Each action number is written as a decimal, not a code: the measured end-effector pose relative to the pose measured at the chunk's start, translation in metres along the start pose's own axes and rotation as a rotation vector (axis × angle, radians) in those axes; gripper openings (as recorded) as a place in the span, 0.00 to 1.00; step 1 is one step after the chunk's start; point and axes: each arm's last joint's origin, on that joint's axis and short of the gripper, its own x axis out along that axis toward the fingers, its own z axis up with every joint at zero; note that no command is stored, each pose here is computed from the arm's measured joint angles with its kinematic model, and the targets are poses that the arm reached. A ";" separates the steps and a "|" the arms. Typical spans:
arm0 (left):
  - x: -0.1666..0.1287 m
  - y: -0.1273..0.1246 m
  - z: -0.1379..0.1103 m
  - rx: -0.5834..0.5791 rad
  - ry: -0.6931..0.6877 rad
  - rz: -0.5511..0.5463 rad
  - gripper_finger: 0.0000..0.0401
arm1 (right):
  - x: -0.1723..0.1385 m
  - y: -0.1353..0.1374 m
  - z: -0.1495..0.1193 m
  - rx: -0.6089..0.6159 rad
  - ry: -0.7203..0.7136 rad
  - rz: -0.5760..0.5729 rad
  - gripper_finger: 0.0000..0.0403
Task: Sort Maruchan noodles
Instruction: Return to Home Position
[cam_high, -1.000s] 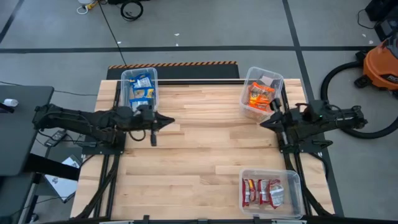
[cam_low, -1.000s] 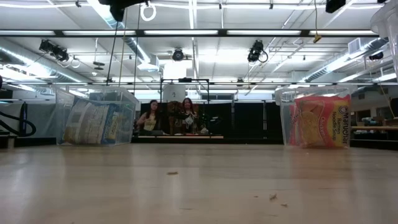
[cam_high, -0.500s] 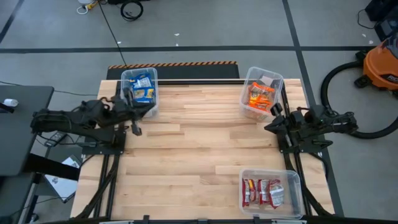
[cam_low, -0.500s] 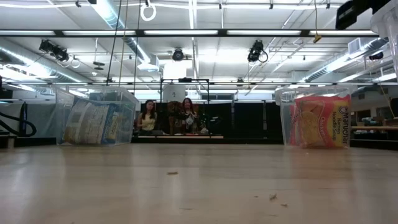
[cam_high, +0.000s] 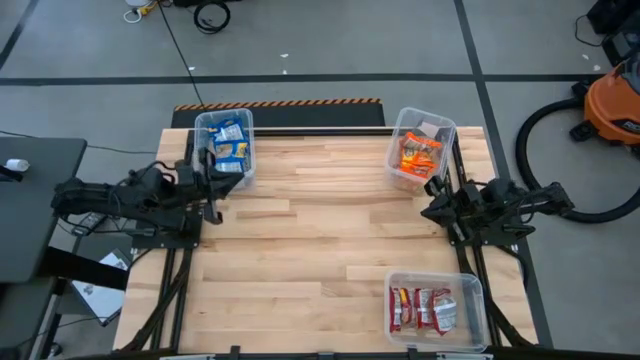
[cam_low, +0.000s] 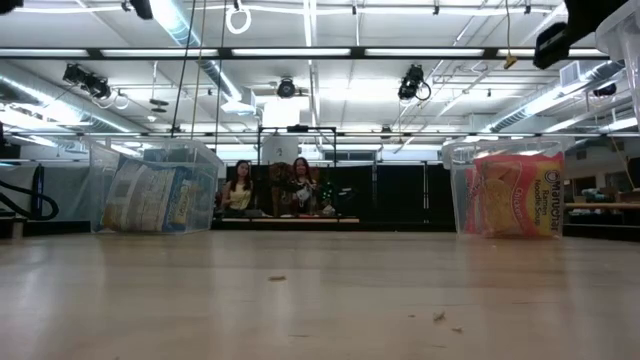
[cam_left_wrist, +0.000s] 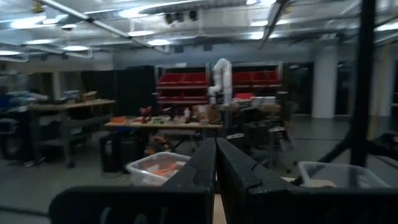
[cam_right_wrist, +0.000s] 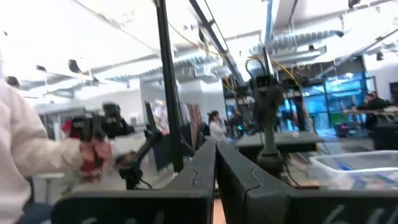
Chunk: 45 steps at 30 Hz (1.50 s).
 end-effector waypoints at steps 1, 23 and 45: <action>-0.001 -0.001 -0.007 -0.001 -0.006 -0.018 0.05 | -0.001 -0.001 -0.006 0.012 -0.013 0.004 0.04; -0.062 0.010 -0.078 -0.078 0.082 -0.139 0.05 | -0.003 -0.007 -0.022 0.017 0.081 -0.002 0.04; -0.061 0.006 -0.123 -0.017 0.133 -0.161 0.05 | -0.012 -0.027 -0.048 -0.014 0.339 -0.341 0.04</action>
